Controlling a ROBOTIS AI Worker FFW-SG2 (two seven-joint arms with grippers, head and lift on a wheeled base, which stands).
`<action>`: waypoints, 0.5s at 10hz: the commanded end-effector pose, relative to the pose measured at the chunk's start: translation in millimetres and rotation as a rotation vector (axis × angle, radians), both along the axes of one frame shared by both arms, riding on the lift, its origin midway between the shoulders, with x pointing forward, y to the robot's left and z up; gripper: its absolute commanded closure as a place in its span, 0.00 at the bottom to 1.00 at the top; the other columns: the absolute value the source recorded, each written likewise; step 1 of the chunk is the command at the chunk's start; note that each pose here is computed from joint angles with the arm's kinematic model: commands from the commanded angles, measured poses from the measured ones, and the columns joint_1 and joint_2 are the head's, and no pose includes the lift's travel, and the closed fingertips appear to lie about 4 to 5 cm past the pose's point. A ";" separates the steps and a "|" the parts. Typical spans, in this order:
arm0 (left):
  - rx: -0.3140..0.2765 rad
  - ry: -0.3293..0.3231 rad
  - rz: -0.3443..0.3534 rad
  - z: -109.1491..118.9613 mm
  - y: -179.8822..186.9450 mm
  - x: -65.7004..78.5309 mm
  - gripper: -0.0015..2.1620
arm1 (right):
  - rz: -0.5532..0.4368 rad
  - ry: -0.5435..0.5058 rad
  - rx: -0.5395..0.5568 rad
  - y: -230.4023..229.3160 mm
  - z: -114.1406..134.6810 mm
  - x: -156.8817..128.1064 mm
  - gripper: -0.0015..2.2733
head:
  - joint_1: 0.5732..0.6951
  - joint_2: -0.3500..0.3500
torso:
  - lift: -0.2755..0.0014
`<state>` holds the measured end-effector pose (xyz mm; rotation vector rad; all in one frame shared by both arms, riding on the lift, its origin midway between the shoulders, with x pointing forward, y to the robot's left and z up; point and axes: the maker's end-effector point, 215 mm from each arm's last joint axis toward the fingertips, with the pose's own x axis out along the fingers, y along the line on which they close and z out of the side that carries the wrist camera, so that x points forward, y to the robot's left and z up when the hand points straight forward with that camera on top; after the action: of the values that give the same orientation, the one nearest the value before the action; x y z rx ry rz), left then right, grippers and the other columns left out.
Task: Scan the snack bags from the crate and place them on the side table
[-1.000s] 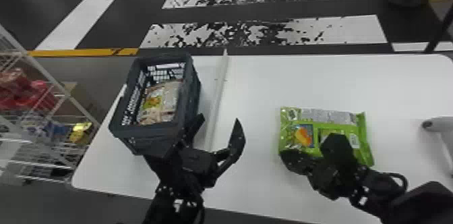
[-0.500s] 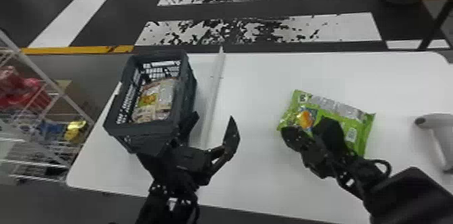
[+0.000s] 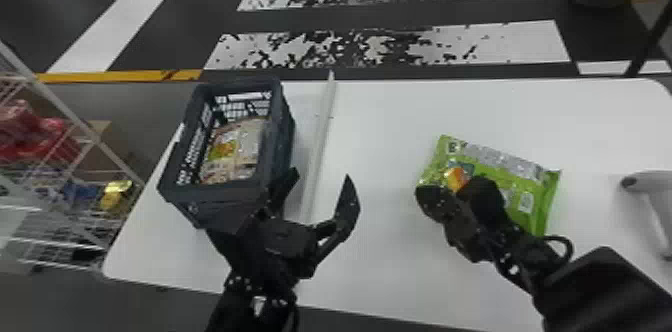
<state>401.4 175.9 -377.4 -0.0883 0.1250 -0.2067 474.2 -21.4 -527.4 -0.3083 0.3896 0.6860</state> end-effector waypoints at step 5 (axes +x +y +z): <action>0.000 0.000 0.005 0.4 3.1 -3.3 0.04 | -0.272 -0.115 -0.219 -52.1 -11.8 52.8 1.00 | 1.00 0.72 | 0.70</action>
<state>398.7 178.6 -376.2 -0.0890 0.1225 -0.2021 527.7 -69.9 -533.4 -0.4685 0.3694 0.3649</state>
